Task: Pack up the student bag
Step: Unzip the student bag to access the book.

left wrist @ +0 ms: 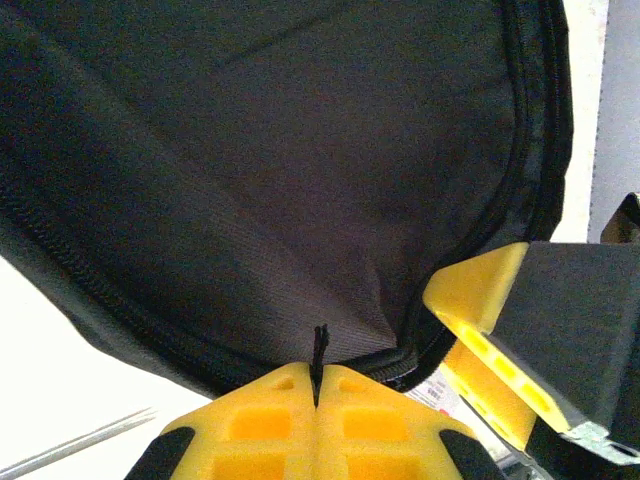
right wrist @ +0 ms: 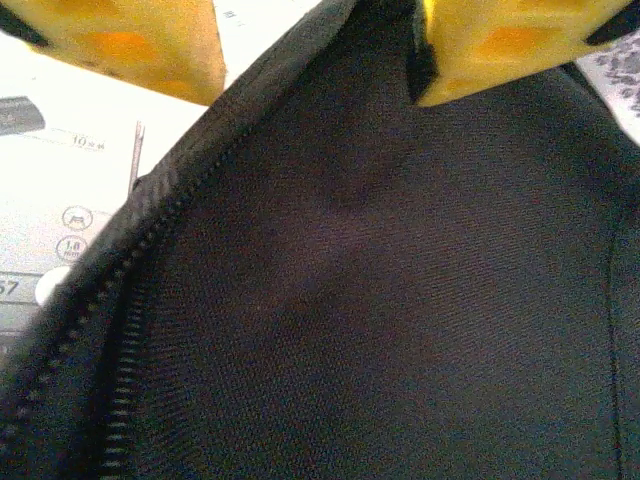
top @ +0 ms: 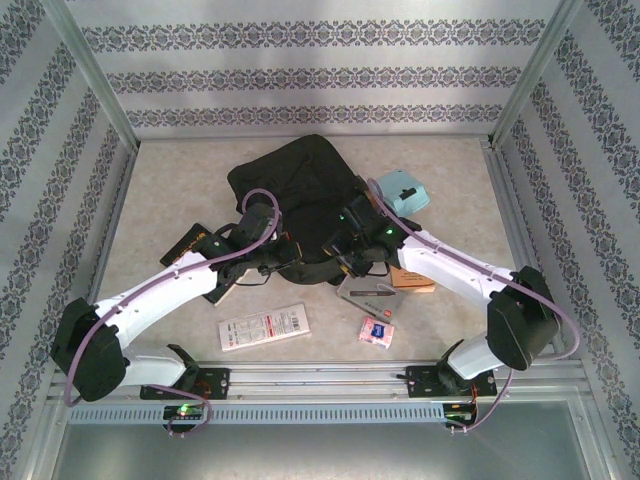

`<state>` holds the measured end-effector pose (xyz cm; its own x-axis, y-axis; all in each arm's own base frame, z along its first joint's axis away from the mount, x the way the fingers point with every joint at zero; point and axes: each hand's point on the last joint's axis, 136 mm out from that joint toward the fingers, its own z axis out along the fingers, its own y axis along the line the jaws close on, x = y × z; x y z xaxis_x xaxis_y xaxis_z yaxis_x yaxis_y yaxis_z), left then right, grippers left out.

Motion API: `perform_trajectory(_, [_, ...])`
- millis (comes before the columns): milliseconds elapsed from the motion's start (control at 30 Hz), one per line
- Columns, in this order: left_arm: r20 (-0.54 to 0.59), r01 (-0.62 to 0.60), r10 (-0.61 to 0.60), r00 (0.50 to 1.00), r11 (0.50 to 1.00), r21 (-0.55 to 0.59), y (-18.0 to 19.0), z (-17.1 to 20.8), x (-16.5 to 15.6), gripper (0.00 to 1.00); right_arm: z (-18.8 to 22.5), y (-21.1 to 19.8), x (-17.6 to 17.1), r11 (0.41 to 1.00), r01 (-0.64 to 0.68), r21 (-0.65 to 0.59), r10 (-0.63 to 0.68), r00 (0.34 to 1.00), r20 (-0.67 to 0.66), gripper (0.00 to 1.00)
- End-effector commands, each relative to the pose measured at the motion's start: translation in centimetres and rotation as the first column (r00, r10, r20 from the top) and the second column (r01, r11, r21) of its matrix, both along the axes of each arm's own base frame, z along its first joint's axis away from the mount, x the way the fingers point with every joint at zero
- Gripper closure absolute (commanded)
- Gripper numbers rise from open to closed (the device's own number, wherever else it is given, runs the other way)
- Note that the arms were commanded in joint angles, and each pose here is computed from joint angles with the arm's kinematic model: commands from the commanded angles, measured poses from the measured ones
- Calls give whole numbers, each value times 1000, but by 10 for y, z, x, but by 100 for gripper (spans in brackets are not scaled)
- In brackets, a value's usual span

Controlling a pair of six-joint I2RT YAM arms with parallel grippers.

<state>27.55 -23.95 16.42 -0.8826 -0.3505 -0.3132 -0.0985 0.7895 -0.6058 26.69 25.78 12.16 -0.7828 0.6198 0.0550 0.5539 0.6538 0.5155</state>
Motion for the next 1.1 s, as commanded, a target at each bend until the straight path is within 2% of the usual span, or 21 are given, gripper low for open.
perform_trajectory(0, [35, -9, 9, 999, 1000, 15, 7, 3, -3, 100, -12, -4, -4, 999, 20, -27, -21, 1000, -16, 61])
perform_trajectory(133, [22, -30, 29, 999, 999, 32, 15, -2, -6, 100, -18, -13, -3, 997, 46, -56, -46, 999, -6, 81])
perform_trajectory(300, [26, -65, 63, 998, 996, 62, 34, -4, -6, 100, -19, -25, -1, 994, 68, -88, -67, 998, 12, 99])
perform_trajectory(667, [28, -159, 157, 987, 981, 109, 78, -9, 12, 100, -18, -40, 0, 990, 83, -114, -80, 996, 32, 100])
perform_trajectory(1067, [33, -244, 242, 970, 960, 137, 112, -13, 58, 100, -10, -44, 6, 990, 53, -129, -43, 996, 77, 100])
